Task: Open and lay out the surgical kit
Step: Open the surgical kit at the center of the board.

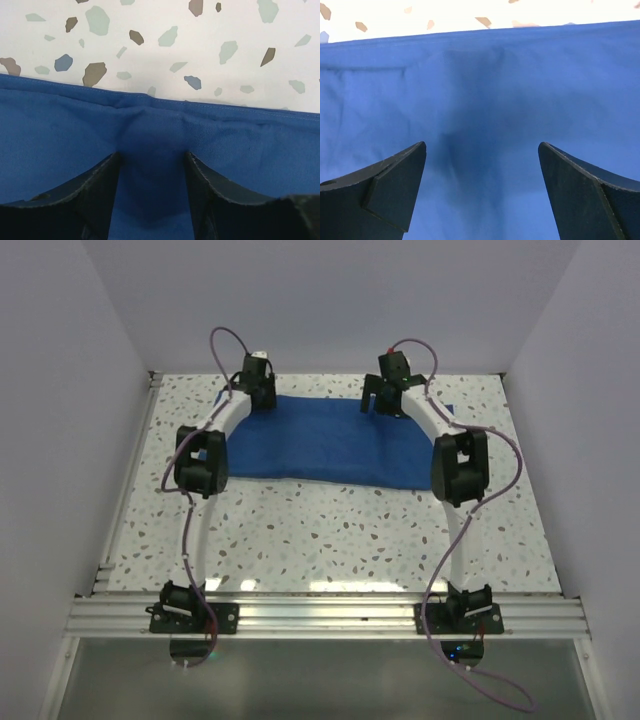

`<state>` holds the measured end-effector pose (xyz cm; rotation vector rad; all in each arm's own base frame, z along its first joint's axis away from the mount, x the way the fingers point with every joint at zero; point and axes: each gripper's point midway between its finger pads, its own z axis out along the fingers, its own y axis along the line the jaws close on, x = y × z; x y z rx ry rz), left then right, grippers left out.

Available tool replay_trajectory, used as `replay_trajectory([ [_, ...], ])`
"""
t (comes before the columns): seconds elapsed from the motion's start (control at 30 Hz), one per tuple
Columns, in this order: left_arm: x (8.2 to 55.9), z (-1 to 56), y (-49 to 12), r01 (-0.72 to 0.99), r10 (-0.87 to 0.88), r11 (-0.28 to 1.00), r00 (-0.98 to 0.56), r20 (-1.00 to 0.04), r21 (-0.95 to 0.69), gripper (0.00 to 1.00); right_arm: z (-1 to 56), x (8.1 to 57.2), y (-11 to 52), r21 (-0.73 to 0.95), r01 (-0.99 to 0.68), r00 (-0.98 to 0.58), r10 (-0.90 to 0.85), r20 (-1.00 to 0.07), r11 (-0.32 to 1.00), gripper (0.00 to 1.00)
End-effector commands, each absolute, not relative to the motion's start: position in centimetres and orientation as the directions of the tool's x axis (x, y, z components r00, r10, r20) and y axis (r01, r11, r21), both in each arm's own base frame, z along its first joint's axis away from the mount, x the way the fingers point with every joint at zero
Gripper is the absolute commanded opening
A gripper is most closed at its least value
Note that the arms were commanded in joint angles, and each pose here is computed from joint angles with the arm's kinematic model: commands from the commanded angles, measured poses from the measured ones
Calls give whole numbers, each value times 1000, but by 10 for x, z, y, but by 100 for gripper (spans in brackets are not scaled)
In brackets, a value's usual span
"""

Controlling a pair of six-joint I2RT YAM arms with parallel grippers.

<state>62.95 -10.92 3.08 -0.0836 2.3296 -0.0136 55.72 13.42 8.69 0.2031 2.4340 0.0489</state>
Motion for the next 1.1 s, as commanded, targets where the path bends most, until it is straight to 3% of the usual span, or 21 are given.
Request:
replay_trajectory([
  [0.0,627,15,-114,-45,-87,996,-700,-709,-78,56,81,575,159,183,111,-764,201,-613,977,99],
  [0.17,625,7,-115,-46,-91,996,-706,-703,-83,47,96,606,175,242,96,-705,238,-668,966,99],
  [0.27,625,6,-115,-46,-92,995,-705,-703,-85,35,95,618,178,247,99,-677,248,-693,964,97],
  [0.3,625,5,-115,-49,-95,995,-706,-702,-86,24,96,622,181,259,95,-662,256,-704,961,94],
  [0.33,625,4,-115,-49,-95,995,-706,-702,-86,20,95,624,181,263,98,-657,261,-707,960,90],
  [0.37,626,5,-115,-52,-98,995,-704,-703,-87,16,92,627,180,259,109,-651,265,-711,960,76],
  [0.4,625,5,-114,-56,-100,995,-703,-704,-85,7,90,628,181,264,111,-648,271,-712,958,67],
  [0.43,626,5,-114,-58,-100,995,-702,-705,-83,5,91,631,183,268,107,-639,273,-719,957,61],
  [0.47,625,3,-113,-58,-100,995,-704,-703,-83,5,85,632,183,267,107,-643,271,-716,958,51],
  [0.5,626,4,-114,-59,-102,995,-703,-704,-84,2,80,632,184,265,106,-650,268,-711,958,47],
  [0.8,626,5,-113,-61,-102,995,-699,-708,-83,0,51,620,176,204,128,-699,234,-676,971,36],
  [0.9,625,7,-116,-50,-97,995,-693,-714,-87,0,44,616,171,181,133,-710,221,-668,975,14],
  [0.93,624,8,-116,-45,-95,995,-691,-717,-88,0,43,615,171,178,132,-713,218,-666,975,0],
  [1.07,623,9,-120,-25,-75,997,-688,-722,-79,0,32,613,171,176,126,-725,211,-655,976,0],
])
